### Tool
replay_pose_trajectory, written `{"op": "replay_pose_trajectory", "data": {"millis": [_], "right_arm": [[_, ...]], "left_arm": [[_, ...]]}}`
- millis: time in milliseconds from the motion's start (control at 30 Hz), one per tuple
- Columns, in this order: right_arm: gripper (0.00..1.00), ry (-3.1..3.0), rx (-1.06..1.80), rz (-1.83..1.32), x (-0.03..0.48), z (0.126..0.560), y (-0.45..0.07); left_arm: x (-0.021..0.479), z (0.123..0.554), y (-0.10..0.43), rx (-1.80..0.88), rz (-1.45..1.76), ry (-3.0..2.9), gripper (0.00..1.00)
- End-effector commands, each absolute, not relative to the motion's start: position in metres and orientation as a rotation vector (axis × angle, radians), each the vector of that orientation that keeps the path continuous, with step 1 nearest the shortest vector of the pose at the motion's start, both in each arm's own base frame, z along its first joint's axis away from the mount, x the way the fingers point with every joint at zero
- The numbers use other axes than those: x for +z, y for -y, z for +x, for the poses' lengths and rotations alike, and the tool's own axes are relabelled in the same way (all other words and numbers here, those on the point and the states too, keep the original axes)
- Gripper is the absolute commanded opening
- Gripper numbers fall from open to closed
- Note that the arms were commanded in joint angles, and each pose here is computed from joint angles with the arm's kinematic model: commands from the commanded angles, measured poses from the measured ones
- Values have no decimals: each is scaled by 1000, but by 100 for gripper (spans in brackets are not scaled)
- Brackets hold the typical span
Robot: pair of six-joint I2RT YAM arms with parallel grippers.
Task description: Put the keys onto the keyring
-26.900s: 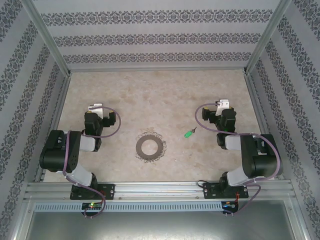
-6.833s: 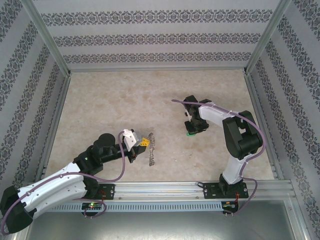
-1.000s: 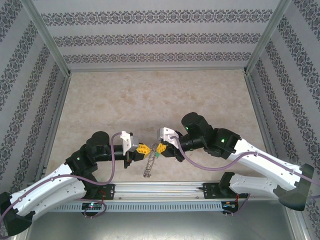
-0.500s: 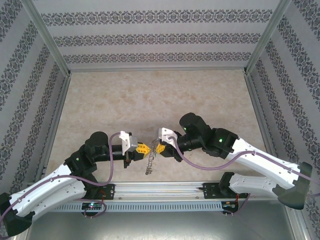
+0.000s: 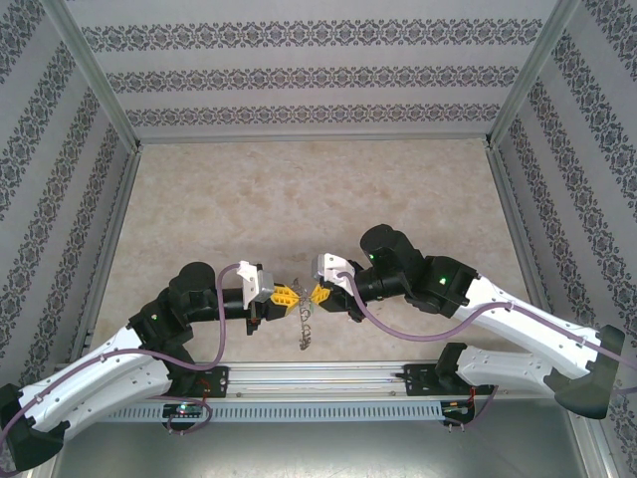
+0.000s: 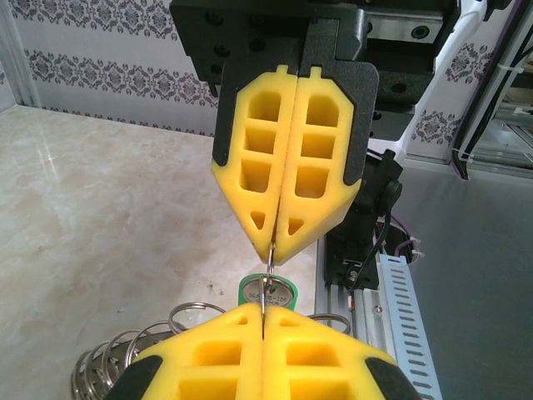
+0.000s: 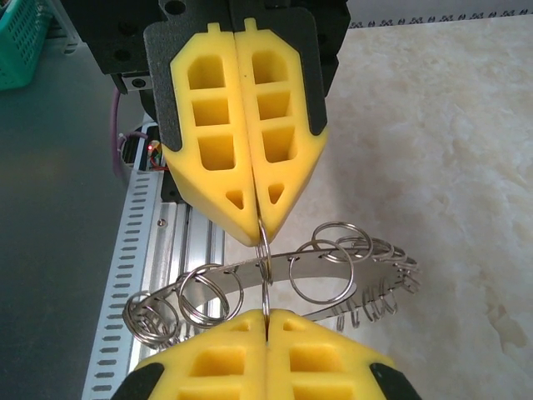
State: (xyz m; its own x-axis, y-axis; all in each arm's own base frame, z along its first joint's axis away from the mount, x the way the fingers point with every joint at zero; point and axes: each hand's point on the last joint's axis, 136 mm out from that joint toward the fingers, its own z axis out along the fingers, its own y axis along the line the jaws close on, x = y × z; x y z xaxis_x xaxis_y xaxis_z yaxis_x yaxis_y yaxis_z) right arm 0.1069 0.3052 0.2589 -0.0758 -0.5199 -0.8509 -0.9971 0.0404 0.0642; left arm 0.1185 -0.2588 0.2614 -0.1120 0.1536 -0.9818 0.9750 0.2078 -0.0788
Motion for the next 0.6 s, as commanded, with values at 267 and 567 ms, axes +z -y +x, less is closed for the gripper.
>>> {"op": "replay_pose_trajectory", "data": {"millis": [267, 567], "right_arm": [[0, -1597, 936, -1514, 280, 107, -309], [0, -1589, 958, -1523, 280, 105, -313]], "left_arm": [[285, 110, 260, -1054, 1137, -1361, 0], [285, 111, 260, -1050, 1134, -1361, 0]]}}
